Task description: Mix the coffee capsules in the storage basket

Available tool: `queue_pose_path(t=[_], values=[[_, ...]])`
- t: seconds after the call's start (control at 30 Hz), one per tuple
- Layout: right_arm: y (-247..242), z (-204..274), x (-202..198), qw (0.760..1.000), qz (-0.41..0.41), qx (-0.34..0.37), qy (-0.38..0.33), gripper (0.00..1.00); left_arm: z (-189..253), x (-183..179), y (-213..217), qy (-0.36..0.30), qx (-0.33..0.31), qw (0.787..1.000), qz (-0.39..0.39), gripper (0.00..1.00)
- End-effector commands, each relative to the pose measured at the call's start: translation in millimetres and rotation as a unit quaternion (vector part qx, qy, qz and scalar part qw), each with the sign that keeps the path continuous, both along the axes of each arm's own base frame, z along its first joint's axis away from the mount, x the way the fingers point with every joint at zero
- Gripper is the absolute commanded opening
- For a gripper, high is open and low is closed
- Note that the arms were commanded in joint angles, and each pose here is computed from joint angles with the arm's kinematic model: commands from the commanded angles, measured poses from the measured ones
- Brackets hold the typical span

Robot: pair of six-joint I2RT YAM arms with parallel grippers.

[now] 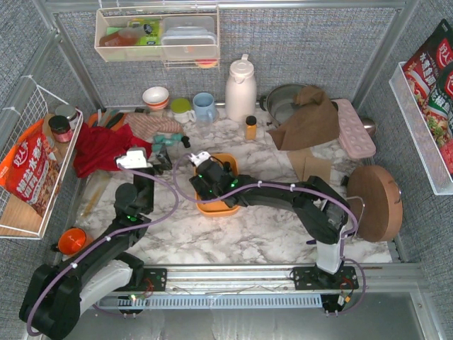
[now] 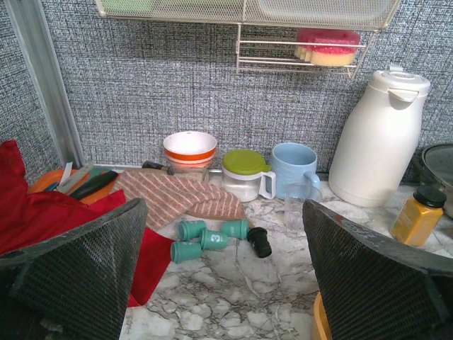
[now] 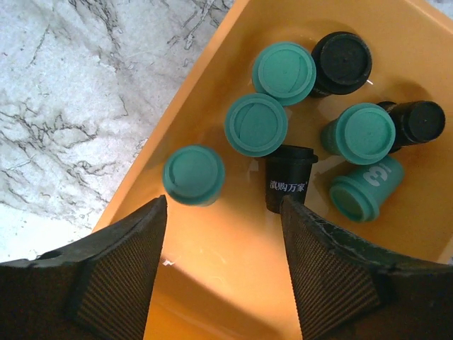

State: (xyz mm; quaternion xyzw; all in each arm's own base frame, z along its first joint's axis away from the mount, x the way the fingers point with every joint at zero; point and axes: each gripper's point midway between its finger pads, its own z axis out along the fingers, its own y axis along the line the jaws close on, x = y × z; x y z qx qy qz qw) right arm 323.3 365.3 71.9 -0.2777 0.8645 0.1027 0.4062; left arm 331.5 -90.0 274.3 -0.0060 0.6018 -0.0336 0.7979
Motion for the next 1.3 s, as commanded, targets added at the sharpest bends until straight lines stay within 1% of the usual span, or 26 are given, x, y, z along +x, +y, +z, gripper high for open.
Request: queue_pose_path(t=[0.0, 0.23, 0.47, 0.6, 0.67, 0.7, 0.73, 0.77, 0.8, 0.93, 1.07, 1.1, 1.17, 1.27], values=[[2, 18, 3, 1.000, -0.006, 0.018, -0.016, 0.70, 9, -1, 1, -0.018, -0.016, 1.000, 0.000, 0.99], [-16, 61, -1, 0.997, -0.015, 0.041, -0.057, 0.73, 5, 1, 1, -0.012, -0.010, 1.000, 0.001, 0.99], [-57, 104, 2, 0.990, -0.047, 0.014, -0.130, 0.78, -8, 10, -4, 0.011, -0.008, 1.000, -0.003, 0.99], [-83, 128, 2, 0.983, -0.072, 0.011, -0.171, 0.80, -24, 21, -8, 0.052, -0.025, 0.998, 0.000, 0.99], [-94, 137, 1, 0.978, -0.078, 0.009, -0.192, 0.81, -35, 28, -11, 0.083, -0.022, 0.996, 0.000, 0.99], [-99, 142, 2, 0.976, -0.079, 0.006, -0.202, 0.83, -41, 32, -12, 0.099, -0.024, 0.995, 0.001, 0.99], [-107, 139, 1, 0.974, -0.084, -0.004, -0.209, 0.91, -46, 36, -12, 0.116, -0.027, 0.993, 0.004, 0.99], [-115, 137, 2, 0.972, -0.092, -0.016, -0.216, 0.98, -52, 41, -13, 0.134, -0.033, 0.990, 0.006, 0.99], [-123, 135, 4, 0.970, -0.100, -0.029, -0.220, 0.99, -58, 45, -13, 0.153, -0.035, 0.988, 0.008, 0.99], [-143, 131, 5, 0.968, -0.120, -0.042, -0.219, 0.99, -79, 64, -9, 0.216, -0.034, 0.976, 0.014, 0.99], [-156, 128, 3, 0.968, -0.124, -0.029, -0.215, 0.99, -109, 86, 7, 0.298, -0.086, 0.949, 0.055, 0.99], [-159, 126, 3, 0.968, -0.125, -0.029, -0.214, 0.99, -119, 89, 8, 0.324, -0.082, 0.940, 0.064, 0.99], [-165, 122, 2, 0.969, -0.126, -0.023, -0.212, 0.99, -130, 99, 4, 0.356, -0.068, 0.930, 0.065, 0.99], [-172, 116, 0, 0.969, -0.133, -0.007, -0.208, 0.99, -150, 115, -13, 0.405, -0.058, 0.912, 0.043, 0.99]])
